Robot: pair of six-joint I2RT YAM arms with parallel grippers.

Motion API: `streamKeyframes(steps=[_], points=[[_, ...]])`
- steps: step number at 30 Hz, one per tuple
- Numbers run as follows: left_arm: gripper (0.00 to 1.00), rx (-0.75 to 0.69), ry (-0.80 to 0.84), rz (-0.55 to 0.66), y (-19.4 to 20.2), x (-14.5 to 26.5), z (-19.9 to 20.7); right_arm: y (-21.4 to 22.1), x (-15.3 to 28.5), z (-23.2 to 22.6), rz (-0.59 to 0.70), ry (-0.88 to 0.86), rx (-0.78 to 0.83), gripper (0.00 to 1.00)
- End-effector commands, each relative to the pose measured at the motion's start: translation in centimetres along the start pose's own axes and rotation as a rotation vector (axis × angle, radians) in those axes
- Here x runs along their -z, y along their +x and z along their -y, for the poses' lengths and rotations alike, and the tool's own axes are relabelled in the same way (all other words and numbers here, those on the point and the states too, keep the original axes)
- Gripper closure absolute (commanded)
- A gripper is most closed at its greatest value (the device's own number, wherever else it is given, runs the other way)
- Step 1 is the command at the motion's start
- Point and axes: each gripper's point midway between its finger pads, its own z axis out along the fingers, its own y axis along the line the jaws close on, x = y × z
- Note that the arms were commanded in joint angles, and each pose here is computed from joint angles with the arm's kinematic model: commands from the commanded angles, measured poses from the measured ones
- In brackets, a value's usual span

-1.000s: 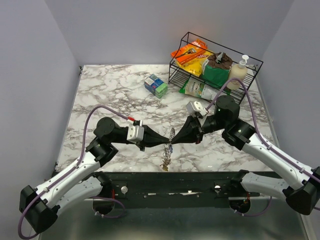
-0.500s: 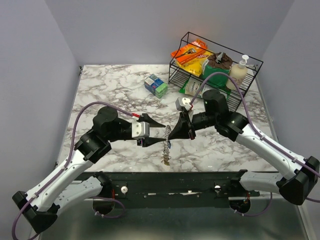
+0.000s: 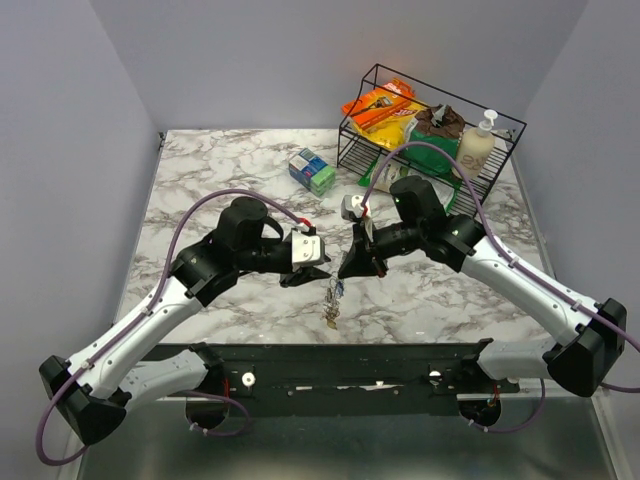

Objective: Put the keys on the keyring

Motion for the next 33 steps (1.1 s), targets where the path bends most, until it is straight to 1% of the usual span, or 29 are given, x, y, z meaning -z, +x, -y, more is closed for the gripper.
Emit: streamKeyframes(steps=[1, 11, 15, 19, 25, 33], points=[[0.55, -0.022, -0.011, -0.036, 0.4, -0.1, -0.5, -1.4, 0.4, -0.2, 0.014, 0.006, 0.040, 0.99], [0.57, -0.023, 0.001, -0.048, 0.9, -0.9, -1.0, -1.5, 0.3, -0.7, 0.024, -0.018, 0.051, 0.99], [0.62, -0.023, 0.020, -0.040, 0.8, -1.3, -1.0, -1.5, 0.4, -0.9, 0.032, -0.021, 0.056, 0.99], [0.62, -0.016, 0.036, -0.042, 0.8, -1.6, -0.9, -1.4, 0.3, -0.9, 0.032, -0.022, 0.055, 0.99], [0.71, -0.023, 0.044, -0.041, 0.9, -1.9, -0.9, -1.4, 0.3, -1.0, 0.037, -0.029, 0.057, 0.99], [0.72, -0.029, 0.065, -0.013, 0.2, -2.0, -0.6, -1.2, 0.2, -0.8, 0.033, -0.028, 0.051, 0.99]])
